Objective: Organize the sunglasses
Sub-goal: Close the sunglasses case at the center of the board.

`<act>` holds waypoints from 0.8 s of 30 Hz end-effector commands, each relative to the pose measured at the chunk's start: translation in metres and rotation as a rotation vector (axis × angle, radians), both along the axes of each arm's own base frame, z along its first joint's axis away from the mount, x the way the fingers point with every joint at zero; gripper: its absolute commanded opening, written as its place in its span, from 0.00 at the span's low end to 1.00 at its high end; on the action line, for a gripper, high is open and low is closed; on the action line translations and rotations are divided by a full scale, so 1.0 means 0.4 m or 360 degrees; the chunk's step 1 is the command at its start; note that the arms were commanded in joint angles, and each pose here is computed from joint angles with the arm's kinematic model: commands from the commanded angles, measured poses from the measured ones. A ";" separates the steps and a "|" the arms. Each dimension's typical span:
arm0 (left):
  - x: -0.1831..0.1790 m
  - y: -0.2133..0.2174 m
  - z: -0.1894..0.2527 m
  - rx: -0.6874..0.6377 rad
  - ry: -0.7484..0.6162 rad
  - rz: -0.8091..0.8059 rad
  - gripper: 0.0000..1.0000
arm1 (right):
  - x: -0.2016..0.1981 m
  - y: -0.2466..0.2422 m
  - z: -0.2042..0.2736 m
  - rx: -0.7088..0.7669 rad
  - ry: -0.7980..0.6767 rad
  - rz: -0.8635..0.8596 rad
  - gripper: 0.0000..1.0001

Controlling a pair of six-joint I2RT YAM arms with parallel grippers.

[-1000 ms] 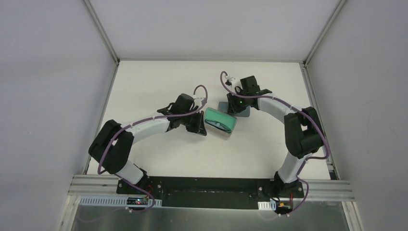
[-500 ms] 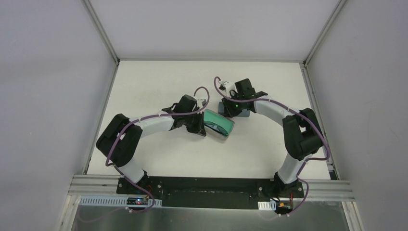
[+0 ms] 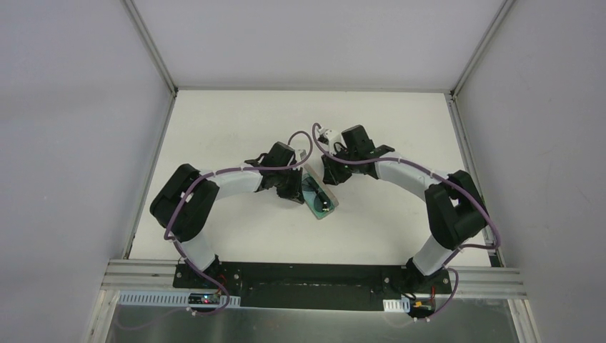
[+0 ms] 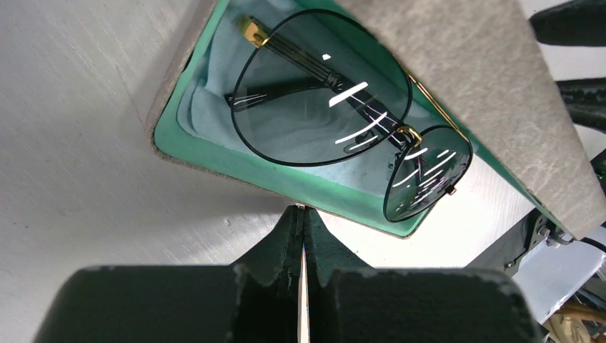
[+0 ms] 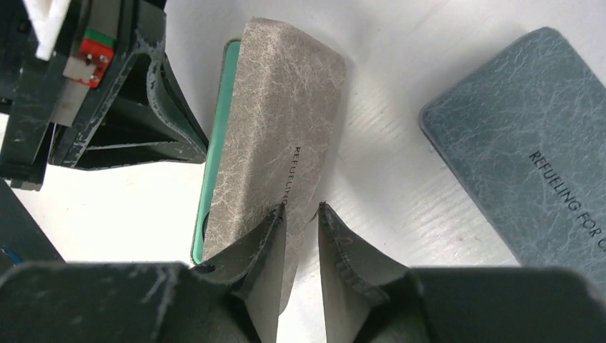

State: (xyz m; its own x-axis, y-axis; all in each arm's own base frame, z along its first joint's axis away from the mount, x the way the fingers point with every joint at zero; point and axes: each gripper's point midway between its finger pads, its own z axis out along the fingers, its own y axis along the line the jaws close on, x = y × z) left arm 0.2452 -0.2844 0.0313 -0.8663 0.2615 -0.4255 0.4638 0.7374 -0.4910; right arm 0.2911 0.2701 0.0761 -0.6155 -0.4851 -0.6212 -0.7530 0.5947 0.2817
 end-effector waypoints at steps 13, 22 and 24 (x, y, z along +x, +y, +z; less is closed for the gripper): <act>0.066 -0.089 0.076 -0.0252 -0.0143 0.0020 0.00 | -0.117 0.054 -0.004 0.0037 0.0025 -0.0001 0.25; 0.053 -0.079 0.067 -0.0244 -0.0123 0.0024 0.00 | -0.148 0.075 -0.023 0.0012 0.0049 -0.0020 0.25; 0.051 -0.075 0.069 -0.0241 -0.0136 0.0018 0.00 | -0.140 0.070 -0.025 -0.0004 0.0038 -0.0044 0.25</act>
State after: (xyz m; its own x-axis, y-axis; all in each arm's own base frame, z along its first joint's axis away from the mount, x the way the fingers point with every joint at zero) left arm 0.2545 -0.2983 0.0384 -0.8694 0.2065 -0.4488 0.4472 0.7153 -0.5371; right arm 0.2359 0.2934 0.0620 -0.6389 -0.4844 -0.5976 -0.7339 0.6166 0.2849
